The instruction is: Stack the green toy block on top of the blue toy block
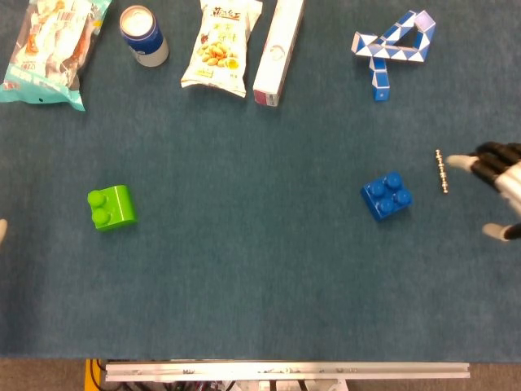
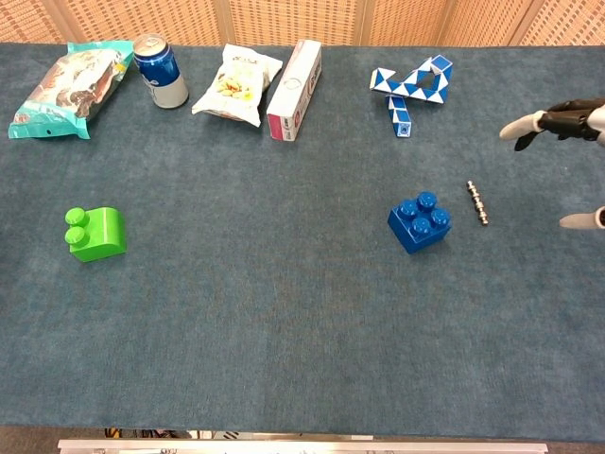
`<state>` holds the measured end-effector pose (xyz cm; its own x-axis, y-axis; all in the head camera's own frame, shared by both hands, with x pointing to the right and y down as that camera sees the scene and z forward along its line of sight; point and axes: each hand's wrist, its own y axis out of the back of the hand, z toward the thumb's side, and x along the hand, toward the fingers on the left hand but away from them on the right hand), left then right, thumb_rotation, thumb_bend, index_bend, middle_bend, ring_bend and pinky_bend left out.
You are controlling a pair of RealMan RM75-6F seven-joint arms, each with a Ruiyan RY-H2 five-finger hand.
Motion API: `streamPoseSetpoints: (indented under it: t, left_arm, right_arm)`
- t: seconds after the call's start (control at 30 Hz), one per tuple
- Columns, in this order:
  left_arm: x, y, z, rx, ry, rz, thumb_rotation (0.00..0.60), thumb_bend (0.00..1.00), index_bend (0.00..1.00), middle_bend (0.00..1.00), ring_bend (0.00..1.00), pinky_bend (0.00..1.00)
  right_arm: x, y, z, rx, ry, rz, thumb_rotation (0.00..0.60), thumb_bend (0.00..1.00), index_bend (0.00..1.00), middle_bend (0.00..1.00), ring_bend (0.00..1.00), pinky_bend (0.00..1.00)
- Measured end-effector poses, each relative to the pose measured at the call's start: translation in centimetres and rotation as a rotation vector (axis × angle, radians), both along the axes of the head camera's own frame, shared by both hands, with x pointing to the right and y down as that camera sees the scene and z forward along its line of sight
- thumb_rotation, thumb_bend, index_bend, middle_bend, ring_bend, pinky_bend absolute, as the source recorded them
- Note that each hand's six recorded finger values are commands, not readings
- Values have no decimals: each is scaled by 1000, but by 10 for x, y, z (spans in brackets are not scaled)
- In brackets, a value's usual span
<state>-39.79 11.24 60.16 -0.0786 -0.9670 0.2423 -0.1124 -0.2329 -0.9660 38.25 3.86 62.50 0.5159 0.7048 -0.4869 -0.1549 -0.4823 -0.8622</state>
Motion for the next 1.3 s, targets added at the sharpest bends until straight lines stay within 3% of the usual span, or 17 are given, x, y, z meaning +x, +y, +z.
streamPoseSetpoints:
  t: [0.33,1.3]
  left_arm:
    - [2,0,0,2,4,3,600,222,352,336,314,258]
    - [-5,2,-1,1,2,-15,600,222,352,336,315,258]
  right_arm:
    - [-40,-8,38,-20,33,-127,600,0,159,265,167,268]
    - [-82,-28,115,-128,111,-195,600,0,124,223,137,243]
